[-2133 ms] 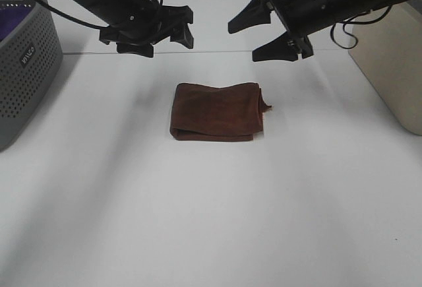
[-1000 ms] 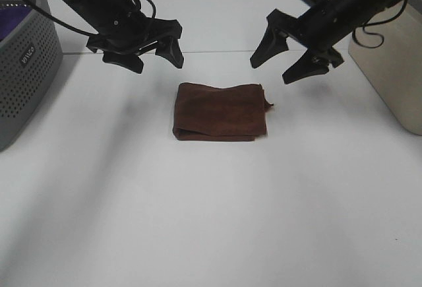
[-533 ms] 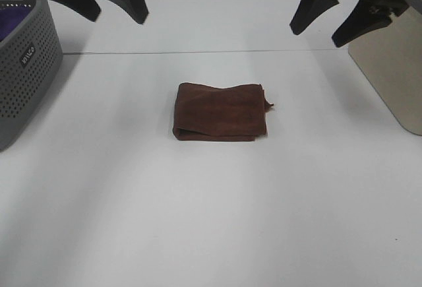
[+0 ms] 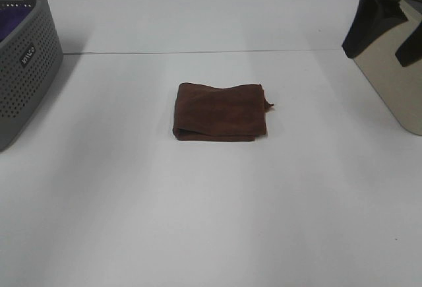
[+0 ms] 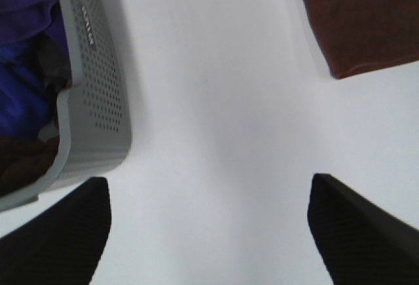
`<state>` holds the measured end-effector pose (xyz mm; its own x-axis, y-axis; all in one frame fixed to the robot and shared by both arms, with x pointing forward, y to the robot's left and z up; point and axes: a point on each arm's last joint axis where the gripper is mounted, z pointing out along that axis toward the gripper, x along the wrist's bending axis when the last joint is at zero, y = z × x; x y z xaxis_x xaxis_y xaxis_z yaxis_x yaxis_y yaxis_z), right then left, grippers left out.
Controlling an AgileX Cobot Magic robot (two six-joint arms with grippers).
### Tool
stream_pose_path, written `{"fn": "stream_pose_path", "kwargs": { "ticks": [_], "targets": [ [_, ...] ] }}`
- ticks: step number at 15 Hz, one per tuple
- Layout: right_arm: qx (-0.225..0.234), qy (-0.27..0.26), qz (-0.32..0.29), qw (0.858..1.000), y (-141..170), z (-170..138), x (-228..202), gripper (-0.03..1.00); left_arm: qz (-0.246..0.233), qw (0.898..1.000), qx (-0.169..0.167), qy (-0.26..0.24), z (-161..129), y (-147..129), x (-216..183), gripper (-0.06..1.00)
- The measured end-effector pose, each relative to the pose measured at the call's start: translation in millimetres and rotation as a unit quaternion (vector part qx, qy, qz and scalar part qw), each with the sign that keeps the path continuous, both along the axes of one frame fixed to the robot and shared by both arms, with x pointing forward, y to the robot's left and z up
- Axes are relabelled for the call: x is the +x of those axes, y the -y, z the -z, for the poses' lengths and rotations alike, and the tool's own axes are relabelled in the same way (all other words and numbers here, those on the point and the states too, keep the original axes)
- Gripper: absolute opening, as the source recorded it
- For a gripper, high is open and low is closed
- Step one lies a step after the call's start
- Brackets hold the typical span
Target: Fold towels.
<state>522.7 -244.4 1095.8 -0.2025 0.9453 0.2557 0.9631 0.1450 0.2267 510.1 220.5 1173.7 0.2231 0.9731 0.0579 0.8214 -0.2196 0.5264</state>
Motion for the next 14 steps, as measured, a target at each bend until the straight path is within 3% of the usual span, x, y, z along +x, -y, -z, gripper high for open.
{"fn": "stream_pose_path", "kwargs": {
  "ticks": [3, 5, 10, 14],
  "targets": [
    [-0.019, -0.013, -0.001, 1.0, 7.0, 10.5, -38.5, 0.78, -0.016, 1.0, 0.004, -0.022, 18.9, -18.1, -51.3, 0.77],
    [-0.056, -0.004, 0.017, 0.998, 18.9, 21.7, -84.7, 0.78, -0.03, 0.999, -0.003, -0.024, 45.1, -38.4, -112.0, 0.77],
    [-0.081, 0.042, 0.027, 0.996, 32.4, 37.6, -160.0, 0.78, -0.028, 0.998, -0.032, 0.045, 88.4, -64.2, -191.3, 0.77],
    [-0.091, 0.093, 0.03, 0.991, 40.0, 52.3, -205.5, 0.78, -0.009, 0.995, -0.039, 0.095, 115.9, -72.5, -217.1, 0.77]
  ]
}}
